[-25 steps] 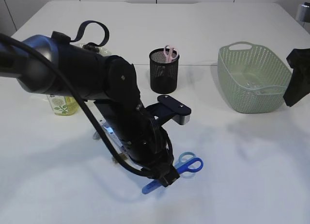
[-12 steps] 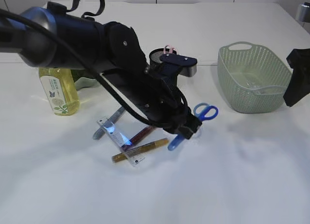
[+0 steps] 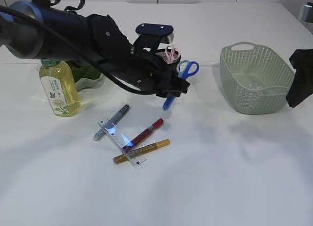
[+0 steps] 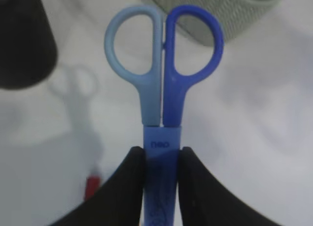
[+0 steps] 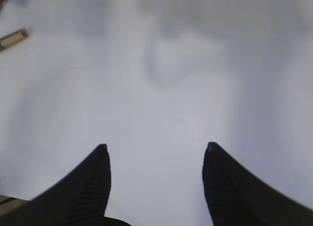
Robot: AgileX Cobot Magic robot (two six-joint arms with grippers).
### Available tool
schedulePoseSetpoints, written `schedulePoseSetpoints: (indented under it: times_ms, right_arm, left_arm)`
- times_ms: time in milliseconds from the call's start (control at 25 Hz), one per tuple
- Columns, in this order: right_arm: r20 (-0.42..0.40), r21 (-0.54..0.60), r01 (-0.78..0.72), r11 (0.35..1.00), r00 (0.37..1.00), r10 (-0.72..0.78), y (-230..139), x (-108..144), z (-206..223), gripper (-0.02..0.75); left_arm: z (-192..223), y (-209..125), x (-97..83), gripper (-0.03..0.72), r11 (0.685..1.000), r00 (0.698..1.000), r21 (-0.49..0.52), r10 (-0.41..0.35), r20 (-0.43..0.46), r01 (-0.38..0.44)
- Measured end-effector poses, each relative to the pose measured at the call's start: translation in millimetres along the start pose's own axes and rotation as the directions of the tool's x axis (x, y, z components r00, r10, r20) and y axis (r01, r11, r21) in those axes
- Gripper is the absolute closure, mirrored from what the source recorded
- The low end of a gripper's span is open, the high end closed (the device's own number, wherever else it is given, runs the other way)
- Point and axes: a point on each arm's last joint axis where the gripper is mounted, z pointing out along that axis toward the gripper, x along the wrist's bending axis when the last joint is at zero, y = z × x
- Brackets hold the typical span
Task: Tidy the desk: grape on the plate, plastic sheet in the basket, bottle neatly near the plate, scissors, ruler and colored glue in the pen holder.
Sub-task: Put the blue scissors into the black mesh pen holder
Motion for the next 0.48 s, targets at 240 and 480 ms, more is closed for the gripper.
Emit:
schedulePoseSetpoints:
  times_ms: [240, 480]
  right_arm:
    - [0.0, 0.0, 0.0, 1.0, 1.0, 0.0, 0.0, 0.0, 0.0, 0.267]
    - [0.001, 0.015, -0.002, 1.0, 1.0, 0.002, 1.7, -1.2, 4.7, 0.267]
  left_arm:
    - [-2.7, 23.1, 10.3, 0.525, 0.966, 0.994, -0.26, -0.027, -0.107, -0.002]
    - [-8.5, 40.6, 19.5, 0.525, 0.883, 0.977, -0.465, -0.044, -0.207, -0.058]
